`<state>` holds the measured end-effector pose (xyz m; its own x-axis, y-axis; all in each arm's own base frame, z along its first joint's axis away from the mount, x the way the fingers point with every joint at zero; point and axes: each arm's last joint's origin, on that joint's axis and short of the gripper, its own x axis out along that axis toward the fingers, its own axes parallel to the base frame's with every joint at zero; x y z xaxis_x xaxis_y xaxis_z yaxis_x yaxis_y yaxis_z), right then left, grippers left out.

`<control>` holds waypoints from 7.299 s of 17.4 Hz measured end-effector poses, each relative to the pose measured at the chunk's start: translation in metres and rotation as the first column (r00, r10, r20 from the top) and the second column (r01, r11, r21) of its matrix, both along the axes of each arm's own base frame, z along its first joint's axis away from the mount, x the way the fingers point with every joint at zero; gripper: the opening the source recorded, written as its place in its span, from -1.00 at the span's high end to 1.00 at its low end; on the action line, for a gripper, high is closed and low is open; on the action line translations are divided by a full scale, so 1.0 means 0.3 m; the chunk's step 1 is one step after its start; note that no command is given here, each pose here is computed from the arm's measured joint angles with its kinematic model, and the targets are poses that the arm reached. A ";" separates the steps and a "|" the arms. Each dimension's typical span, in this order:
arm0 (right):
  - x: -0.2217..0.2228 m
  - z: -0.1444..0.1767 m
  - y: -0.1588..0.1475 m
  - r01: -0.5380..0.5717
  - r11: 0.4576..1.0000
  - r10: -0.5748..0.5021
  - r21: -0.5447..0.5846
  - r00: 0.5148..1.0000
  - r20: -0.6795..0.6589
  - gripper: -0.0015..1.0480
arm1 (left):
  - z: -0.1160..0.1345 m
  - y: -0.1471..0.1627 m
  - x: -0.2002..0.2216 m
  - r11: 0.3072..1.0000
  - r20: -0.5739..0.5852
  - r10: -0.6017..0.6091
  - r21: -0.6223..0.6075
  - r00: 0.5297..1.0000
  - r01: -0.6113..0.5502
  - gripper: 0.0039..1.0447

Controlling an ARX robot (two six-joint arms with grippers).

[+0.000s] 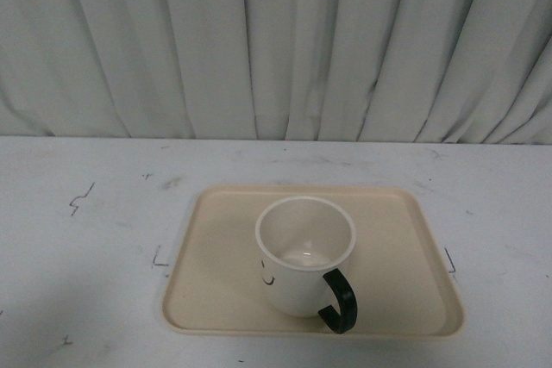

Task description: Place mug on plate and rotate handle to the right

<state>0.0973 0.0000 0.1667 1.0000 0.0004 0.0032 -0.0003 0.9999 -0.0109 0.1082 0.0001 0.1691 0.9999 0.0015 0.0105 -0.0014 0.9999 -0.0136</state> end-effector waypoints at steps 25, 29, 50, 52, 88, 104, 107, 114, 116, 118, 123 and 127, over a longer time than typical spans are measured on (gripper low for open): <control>0.360 0.098 0.075 -0.591 0.799 0.487 -0.109 0.743 -0.459 -0.87 | -0.012 0.000 -0.035 1.000 -0.013 -0.002 0.001 1.000 0.002 -0.88; 0.651 0.097 0.245 -0.599 0.795 0.516 0.096 0.585 -0.626 -0.87 | -0.012 0.000 -0.035 1.000 -0.013 -0.002 0.001 1.000 0.002 -0.88; 0.975 -0.057 0.508 -0.597 0.798 0.342 0.084 0.334 -0.878 0.94 | -0.012 0.000 -0.035 1.000 -0.013 -0.002 0.001 1.000 0.002 -0.88; 1.029 0.015 0.470 -0.714 0.695 0.308 -0.084 0.402 -0.862 0.94 | -0.012 0.000 -0.035 1.000 -0.013 -0.001 0.001 1.000 0.001 -0.88; 0.467 0.040 0.116 0.007 1.000 -0.007 -0.013 0.999 -0.038 0.96 | -0.012 0.000 -0.035 1.000 -0.013 -0.001 0.002 1.000 0.001 -0.88; 0.172 -0.011 -0.003 0.009 1.000 -0.009 -0.003 1.000 -0.015 0.96 | -0.012 0.000 -0.035 1.000 -0.014 -0.001 0.003 1.000 0.001 -0.88; 0.144 -0.008 -0.003 0.009 1.000 -0.009 -0.002 1.000 -0.011 0.96 | -0.012 0.000 -0.035 1.000 -0.013 -0.001 0.003 1.000 0.002 -0.88; 0.091 0.011 -0.003 0.009 1.000 -0.009 -0.002 1.000 0.007 0.96 | -0.012 0.000 -0.035 1.000 -0.014 -0.001 0.003 1.000 0.002 -0.88; 0.079 0.012 -0.003 0.009 1.000 -0.009 -0.002 1.000 0.009 0.96 | -0.012 0.000 -0.035 1.000 -0.013 -0.001 0.003 1.000 0.002 -0.88; 0.069 0.013 -0.002 0.009 1.000 -0.009 -0.003 1.000 0.010 0.96 | -0.012 0.000 -0.035 1.000 -0.014 -0.001 0.003 1.000 0.002 -0.88; 0.048 0.012 -0.002 0.009 1.000 -0.009 -0.003 1.000 0.010 0.96 | -0.012 0.000 -0.035 1.000 -0.013 -0.001 0.003 1.000 0.002 -0.88; 0.035 0.010 -0.002 0.009 1.000 -0.009 -0.003 1.000 0.008 0.96 | -0.012 0.000 -0.035 1.000 -0.013 -0.001 0.003 1.000 0.002 -0.88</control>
<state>0.1078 -0.0007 0.1699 0.9999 -0.0088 0.0116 0.0089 0.9999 -0.0135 0.0976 0.0000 0.1656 1.0000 0.0000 -0.0029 0.0000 0.9999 -0.0109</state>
